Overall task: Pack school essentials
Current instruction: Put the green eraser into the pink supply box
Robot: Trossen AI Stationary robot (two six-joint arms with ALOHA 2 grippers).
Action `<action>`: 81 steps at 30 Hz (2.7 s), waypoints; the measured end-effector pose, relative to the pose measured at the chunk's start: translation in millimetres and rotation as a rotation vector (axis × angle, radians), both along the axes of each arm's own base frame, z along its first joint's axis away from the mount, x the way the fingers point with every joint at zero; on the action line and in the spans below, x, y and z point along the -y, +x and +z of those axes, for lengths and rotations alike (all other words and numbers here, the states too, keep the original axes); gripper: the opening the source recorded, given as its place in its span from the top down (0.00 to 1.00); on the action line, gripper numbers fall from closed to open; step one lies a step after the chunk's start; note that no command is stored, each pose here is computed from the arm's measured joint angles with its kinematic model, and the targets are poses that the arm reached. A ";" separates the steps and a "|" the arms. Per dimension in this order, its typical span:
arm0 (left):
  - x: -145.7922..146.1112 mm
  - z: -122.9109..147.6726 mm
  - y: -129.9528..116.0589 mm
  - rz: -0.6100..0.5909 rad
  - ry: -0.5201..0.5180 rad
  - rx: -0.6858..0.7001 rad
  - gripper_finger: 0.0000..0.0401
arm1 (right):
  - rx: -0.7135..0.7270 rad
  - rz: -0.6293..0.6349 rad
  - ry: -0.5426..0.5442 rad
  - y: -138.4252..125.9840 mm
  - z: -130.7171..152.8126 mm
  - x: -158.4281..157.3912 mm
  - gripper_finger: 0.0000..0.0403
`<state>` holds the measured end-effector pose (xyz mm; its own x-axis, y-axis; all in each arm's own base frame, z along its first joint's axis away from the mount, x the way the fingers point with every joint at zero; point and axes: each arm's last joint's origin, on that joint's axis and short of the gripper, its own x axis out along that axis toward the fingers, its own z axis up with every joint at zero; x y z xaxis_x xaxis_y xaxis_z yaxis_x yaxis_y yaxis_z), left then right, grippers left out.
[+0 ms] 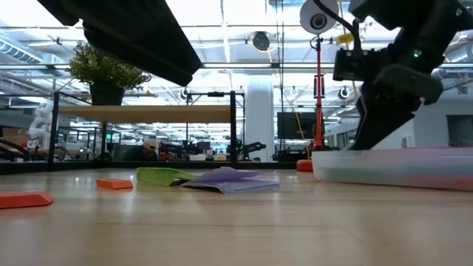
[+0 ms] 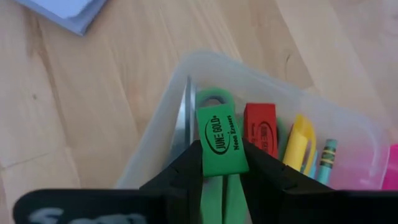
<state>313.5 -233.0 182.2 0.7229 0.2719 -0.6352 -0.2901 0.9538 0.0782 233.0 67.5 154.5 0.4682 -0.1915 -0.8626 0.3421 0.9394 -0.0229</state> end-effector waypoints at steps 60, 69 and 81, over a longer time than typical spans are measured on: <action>18.6 -6.1 -26.4 -0.061 0.001 -0.103 0.47 | -0.075 0.002 -0.077 -9.2 -10.9 -1.6 0.99; 26.1 -6.7 -34.8 -0.089 0.011 -0.114 0.47 | 0.026 0.015 -0.048 -10.5 6.2 -3.5 0.99; 17.0 -45.0 -65.7 0.003 -0.035 -0.183 0.47 | 0.087 0.012 -0.041 -20.3 16.0 -7.1 0.99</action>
